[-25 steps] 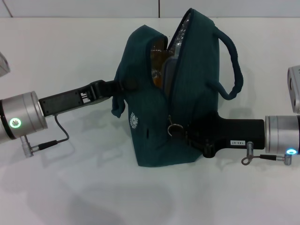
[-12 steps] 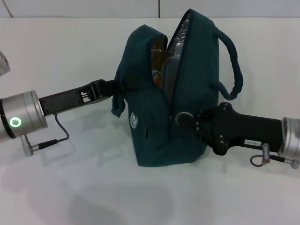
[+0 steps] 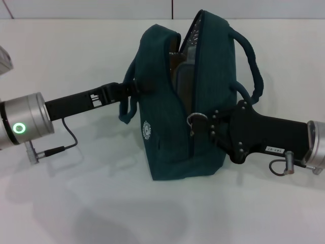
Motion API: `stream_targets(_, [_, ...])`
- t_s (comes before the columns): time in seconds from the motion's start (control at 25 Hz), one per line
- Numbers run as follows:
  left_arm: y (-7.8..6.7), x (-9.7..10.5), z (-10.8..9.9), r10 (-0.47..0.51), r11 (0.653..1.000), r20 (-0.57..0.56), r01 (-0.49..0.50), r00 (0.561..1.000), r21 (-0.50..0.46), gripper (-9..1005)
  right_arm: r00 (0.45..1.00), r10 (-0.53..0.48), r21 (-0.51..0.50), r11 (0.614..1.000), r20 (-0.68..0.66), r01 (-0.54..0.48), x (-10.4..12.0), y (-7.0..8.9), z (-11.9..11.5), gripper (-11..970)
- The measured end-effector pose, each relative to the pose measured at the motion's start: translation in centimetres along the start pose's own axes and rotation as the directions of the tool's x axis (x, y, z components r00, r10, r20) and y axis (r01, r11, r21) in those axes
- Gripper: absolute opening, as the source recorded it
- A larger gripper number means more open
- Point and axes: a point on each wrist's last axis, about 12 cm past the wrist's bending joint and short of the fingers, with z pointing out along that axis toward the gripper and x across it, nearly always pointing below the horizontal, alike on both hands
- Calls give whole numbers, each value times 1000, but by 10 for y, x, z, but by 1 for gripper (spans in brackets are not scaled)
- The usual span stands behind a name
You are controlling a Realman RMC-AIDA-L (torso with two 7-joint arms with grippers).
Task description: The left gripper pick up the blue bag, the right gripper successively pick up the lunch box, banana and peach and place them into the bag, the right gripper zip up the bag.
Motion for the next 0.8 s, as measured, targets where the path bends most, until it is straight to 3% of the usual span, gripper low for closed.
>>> stream_targets(0.24, [-5,0,-6,157,986,73,-161,985,47,193,1000,-13,-16,1000,-5,13,-3,-3,5,8])
stream_targets(0.44, [-3,9,-18,269,961,150,-275,951,20,292,1000,-17,-20,1000,-6,17,-5,-5,7,9])
stream_targets(0.56, [-3,32,-39,398,916,216,-400,891,-40,369,1000,-21,-25,999,1,21,-7,-6,9,9])
stream_targets(0.76, [0,70,-46,443,896,232,-434,866,-92,555,999,-34,-31,999,21,34,-13,-8,12,10])
stream_targets(0.8, [0,75,-45,443,896,233,-433,865,-95,633,999,-36,-30,999,26,37,-14,-8,12,10])
